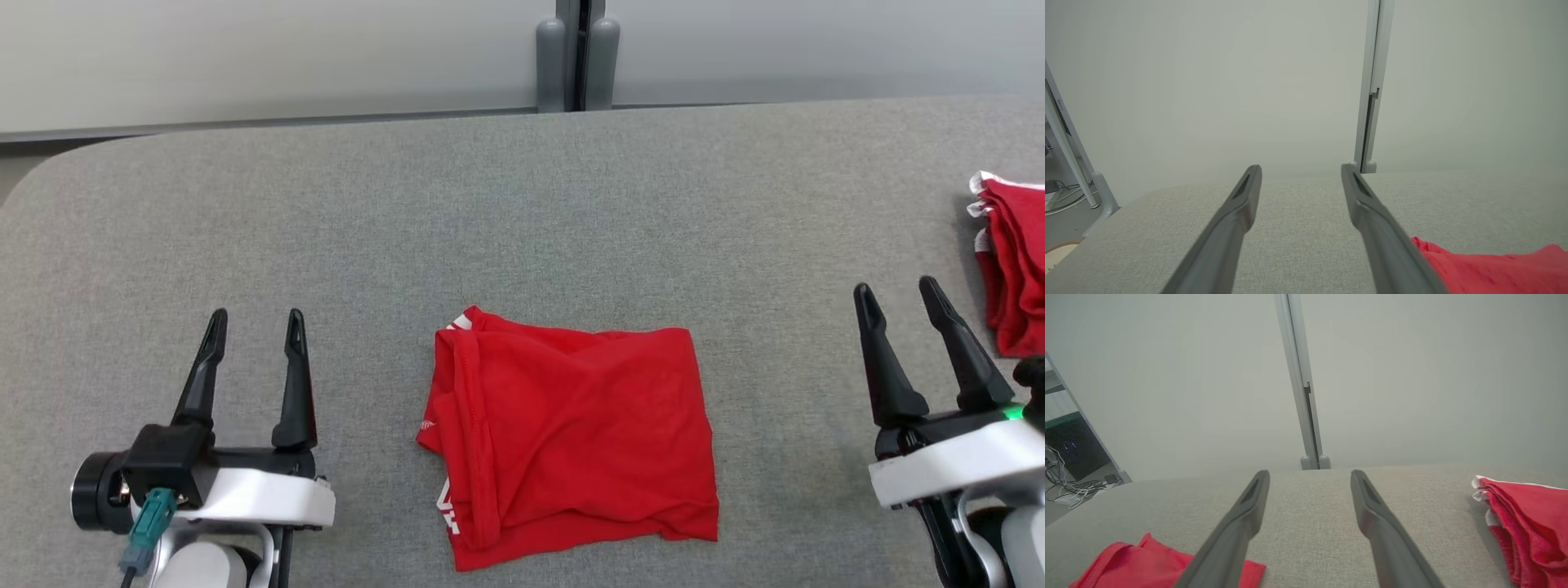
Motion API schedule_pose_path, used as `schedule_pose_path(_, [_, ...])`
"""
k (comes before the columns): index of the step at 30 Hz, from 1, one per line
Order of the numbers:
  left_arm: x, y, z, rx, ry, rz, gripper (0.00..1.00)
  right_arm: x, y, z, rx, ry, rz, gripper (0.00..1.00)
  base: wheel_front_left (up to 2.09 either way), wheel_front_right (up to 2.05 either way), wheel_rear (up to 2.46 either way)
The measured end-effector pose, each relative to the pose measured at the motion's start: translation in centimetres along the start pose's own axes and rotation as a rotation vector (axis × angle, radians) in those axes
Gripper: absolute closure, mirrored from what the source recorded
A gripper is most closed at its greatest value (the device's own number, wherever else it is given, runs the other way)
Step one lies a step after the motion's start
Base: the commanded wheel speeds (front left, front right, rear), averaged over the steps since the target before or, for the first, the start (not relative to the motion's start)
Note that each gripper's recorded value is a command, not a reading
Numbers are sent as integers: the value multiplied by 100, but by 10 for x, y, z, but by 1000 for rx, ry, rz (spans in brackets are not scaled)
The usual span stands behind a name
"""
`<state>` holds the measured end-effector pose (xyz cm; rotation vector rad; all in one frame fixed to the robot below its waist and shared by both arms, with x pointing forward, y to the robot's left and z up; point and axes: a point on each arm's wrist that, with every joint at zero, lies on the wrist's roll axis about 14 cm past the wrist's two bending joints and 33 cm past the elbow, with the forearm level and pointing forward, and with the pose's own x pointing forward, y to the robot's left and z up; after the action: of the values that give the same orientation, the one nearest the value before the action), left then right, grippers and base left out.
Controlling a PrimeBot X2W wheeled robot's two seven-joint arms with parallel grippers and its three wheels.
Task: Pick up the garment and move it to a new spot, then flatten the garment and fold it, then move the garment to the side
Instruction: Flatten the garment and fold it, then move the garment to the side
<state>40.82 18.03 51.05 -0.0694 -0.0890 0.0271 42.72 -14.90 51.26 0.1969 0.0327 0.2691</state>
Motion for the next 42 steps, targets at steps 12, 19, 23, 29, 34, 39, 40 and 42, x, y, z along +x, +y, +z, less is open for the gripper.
schedule_pose_path(12, [-39, 3, -5, 25, 66, -29, 0, -53, -3, 3, -35, 43, -64, 0, 0, 0, 0])
schedule_pose_path(19, [-54, 4, -5, 32, 81, -31, 0, -69, 1, 0, -74, 75, -61, 0, 0, 0, 0])
schedule_pose_path(23, [-56, 3, -5, 27, 83, -30, 0, -71, 4, 4, -94, 69, -52, 0, 0, 0, 0])
schedule_pose_path(29, [-56, 2, -4, 22, 83, -30, 0, -73, 3, 9, -98, 57, -62, 0, 0, 0, 0])
schedule_pose_path(34, [-55, 1, -5, 21, 88, -31, 0, -74, 3, 10, -97, 55, -66, 0, 0, 0, 0])
schedule_pose_path(39, [-53, -1, -5, 17, 86, -32, 0, -72, 3, 9, -97, 58, -65, 0, 0, 0, 0])
schedule_pose_path(40, [-52, -1, -4, 15, 86, -33, 0, -71, 3, 9, -98, 60, -64, 0, 0, 0, 0])
schedule_pose_path(42, [-48, -3, -2, 11, 76, -35, 0, -66, 5, 6, -96, 68, -53, 0, 0, 0, 0])
